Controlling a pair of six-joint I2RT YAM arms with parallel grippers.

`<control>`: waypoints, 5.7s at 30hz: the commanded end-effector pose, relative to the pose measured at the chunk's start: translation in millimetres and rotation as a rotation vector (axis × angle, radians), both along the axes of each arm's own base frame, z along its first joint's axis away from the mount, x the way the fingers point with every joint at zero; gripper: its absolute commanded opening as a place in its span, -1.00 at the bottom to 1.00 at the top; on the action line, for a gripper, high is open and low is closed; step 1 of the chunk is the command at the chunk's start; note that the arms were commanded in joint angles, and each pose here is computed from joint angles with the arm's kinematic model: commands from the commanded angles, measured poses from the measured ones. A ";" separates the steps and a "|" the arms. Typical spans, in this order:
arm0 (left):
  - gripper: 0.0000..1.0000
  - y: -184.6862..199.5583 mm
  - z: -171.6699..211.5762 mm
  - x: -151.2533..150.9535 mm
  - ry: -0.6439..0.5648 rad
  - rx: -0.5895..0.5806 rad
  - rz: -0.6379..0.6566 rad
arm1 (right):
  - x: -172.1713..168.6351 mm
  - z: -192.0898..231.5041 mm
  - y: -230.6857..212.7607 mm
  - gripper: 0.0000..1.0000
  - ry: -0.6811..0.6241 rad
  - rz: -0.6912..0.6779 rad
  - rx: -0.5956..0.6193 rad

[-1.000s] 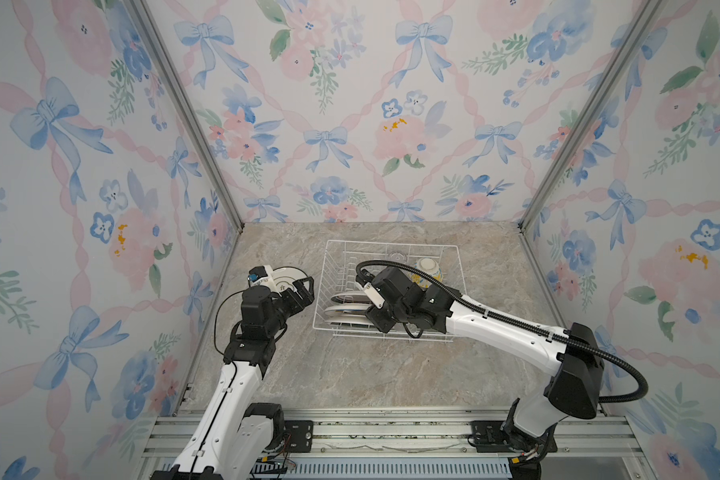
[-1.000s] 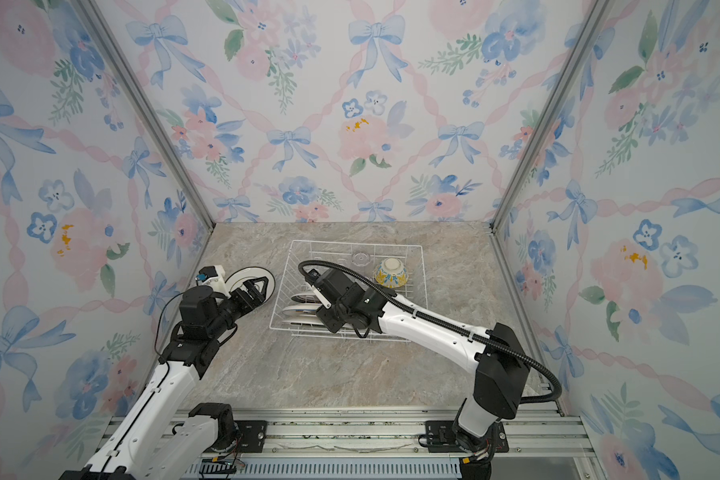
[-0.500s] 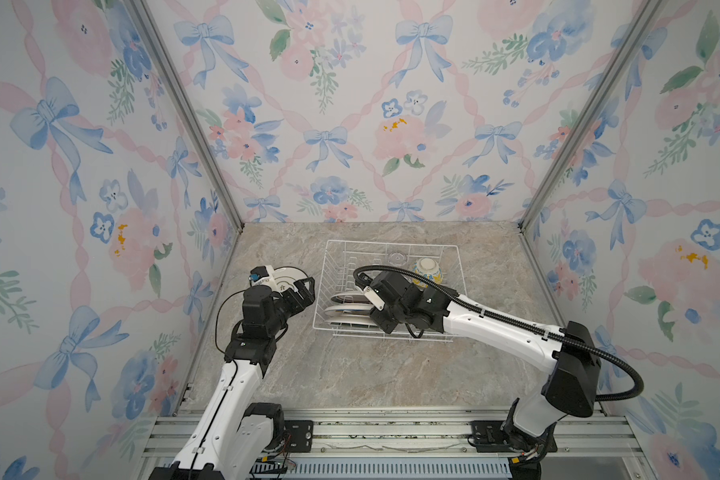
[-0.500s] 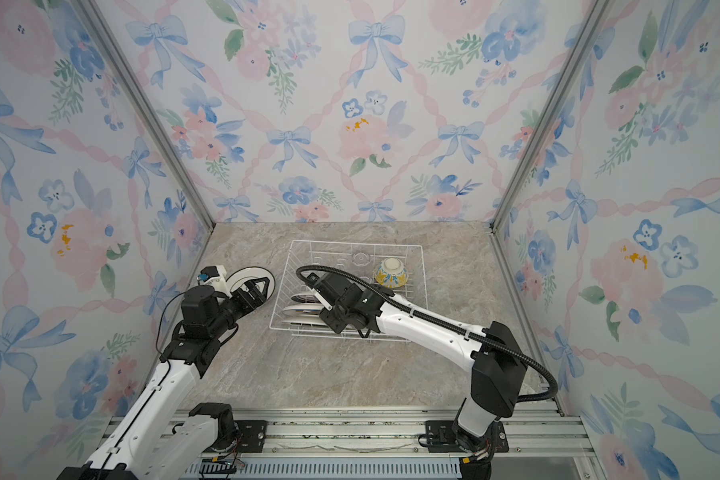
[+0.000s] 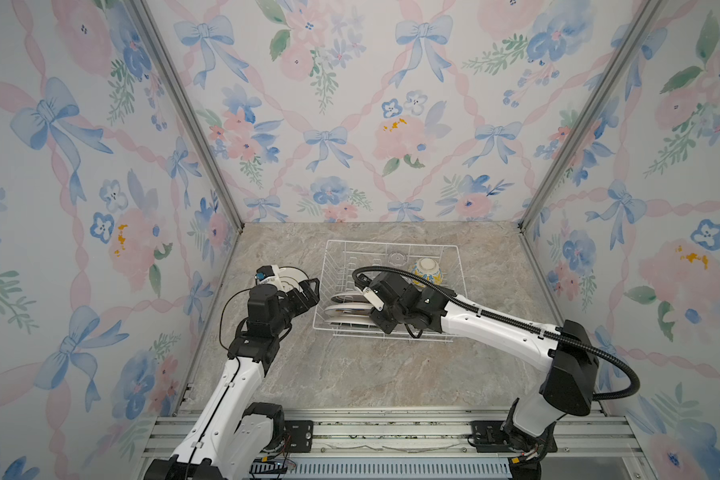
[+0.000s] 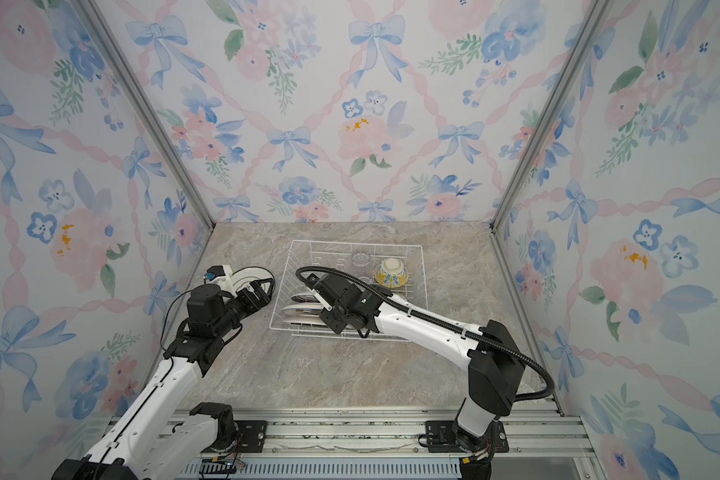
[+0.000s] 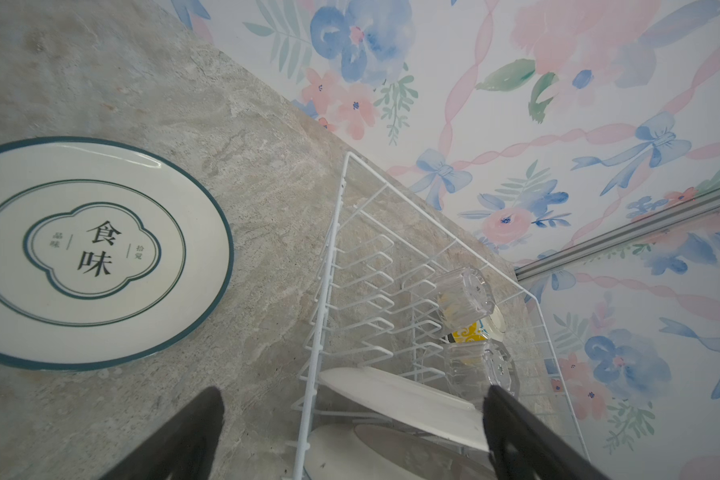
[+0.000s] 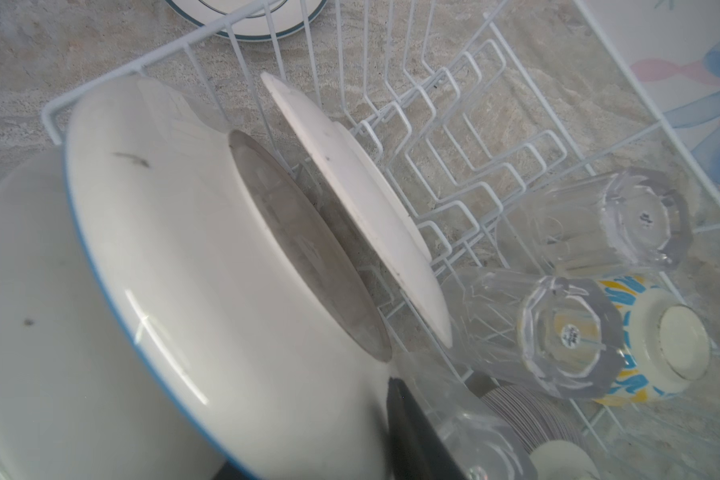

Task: Unload the mixed dishes from the dish rack
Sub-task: 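Grasp the watermelon-printed plate rim in the rack with the right gripper, then lift the watermelon plate up out of the rack with the right gripper, then move the left gripper to the plate rim while the right holds it up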

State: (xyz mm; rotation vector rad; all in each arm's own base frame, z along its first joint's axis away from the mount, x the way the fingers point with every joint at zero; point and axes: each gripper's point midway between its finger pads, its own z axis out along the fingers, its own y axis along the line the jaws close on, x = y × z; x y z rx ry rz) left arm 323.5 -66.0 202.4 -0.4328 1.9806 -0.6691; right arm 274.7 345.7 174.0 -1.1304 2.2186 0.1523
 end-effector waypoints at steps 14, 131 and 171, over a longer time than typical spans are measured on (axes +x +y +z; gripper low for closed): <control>0.96 -13.9 5.9 8.1 -0.008 0.015 -0.022 | 11.8 26.2 -15.6 -0.45 -0.085 -0.030 0.049; 0.96 -91.1 39.9 41.6 -0.071 -0.060 -0.248 | 100.3 135.9 -94.5 -1.00 -0.123 -0.488 0.676; 0.96 -130.7 50.1 49.6 -0.083 -0.183 -0.375 | 119.6 147.1 -83.1 -1.00 0.102 -0.515 0.991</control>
